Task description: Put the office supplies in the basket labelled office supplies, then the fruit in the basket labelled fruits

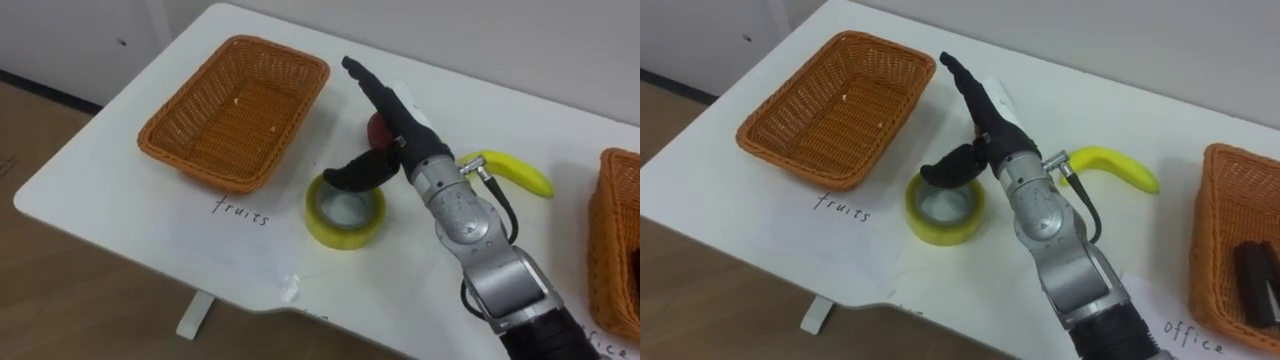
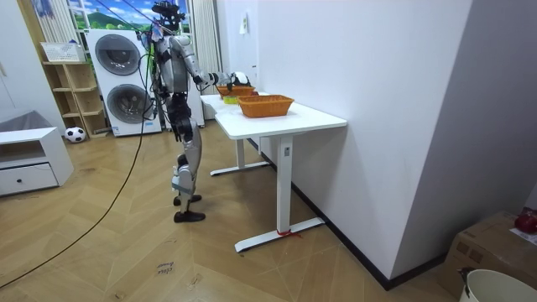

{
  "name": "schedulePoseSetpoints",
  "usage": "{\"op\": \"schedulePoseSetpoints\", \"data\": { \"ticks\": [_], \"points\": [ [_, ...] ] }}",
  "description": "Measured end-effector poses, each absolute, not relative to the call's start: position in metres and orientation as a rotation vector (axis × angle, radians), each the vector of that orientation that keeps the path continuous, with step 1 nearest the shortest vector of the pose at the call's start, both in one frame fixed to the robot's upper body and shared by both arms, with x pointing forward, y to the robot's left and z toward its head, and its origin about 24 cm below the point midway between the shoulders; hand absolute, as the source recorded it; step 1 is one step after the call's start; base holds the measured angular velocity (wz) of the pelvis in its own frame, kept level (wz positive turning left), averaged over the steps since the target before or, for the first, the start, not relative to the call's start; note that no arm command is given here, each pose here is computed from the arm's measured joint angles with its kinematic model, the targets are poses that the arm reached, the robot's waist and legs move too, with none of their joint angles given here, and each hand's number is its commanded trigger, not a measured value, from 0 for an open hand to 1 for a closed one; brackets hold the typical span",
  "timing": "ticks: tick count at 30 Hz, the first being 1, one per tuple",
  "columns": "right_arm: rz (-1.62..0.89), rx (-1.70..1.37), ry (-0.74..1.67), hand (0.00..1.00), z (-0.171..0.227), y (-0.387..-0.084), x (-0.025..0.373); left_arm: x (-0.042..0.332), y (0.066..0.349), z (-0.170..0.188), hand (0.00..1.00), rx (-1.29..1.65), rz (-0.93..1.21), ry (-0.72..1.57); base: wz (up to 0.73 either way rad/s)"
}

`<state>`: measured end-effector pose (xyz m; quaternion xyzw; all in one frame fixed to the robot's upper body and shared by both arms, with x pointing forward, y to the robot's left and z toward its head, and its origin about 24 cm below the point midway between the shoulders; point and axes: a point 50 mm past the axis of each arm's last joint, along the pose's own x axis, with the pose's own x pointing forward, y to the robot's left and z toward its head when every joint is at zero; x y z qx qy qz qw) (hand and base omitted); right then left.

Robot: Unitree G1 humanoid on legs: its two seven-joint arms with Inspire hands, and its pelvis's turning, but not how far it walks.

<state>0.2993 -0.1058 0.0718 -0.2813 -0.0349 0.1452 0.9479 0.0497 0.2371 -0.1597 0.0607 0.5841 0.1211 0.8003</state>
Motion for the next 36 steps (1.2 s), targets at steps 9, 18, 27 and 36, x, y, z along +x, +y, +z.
{"op": "schedulePoseSetpoints", "data": {
  "ticks": [9,18,27,36],
  "points": [
    [0.316,-0.645,-0.082,0.00,0.071,-0.102,0.298,0.053,0.237,-0.159,0.00,0.129,0.253,1.246,0.00],
    [0.323,-0.657,-0.040,0.00,0.062,-0.105,0.299,0.054,0.236,-0.159,0.00,0.123,0.257,1.243,0.00],
    [0.337,-0.664,0.008,0.00,0.051,-0.107,0.297,0.055,0.235,-0.160,0.00,0.134,0.265,1.244,0.00],
    [0.347,-0.661,0.038,0.00,0.042,-0.109,0.291,0.053,0.235,-0.160,0.00,0.127,0.277,1.244,0.00]
  ]
}}
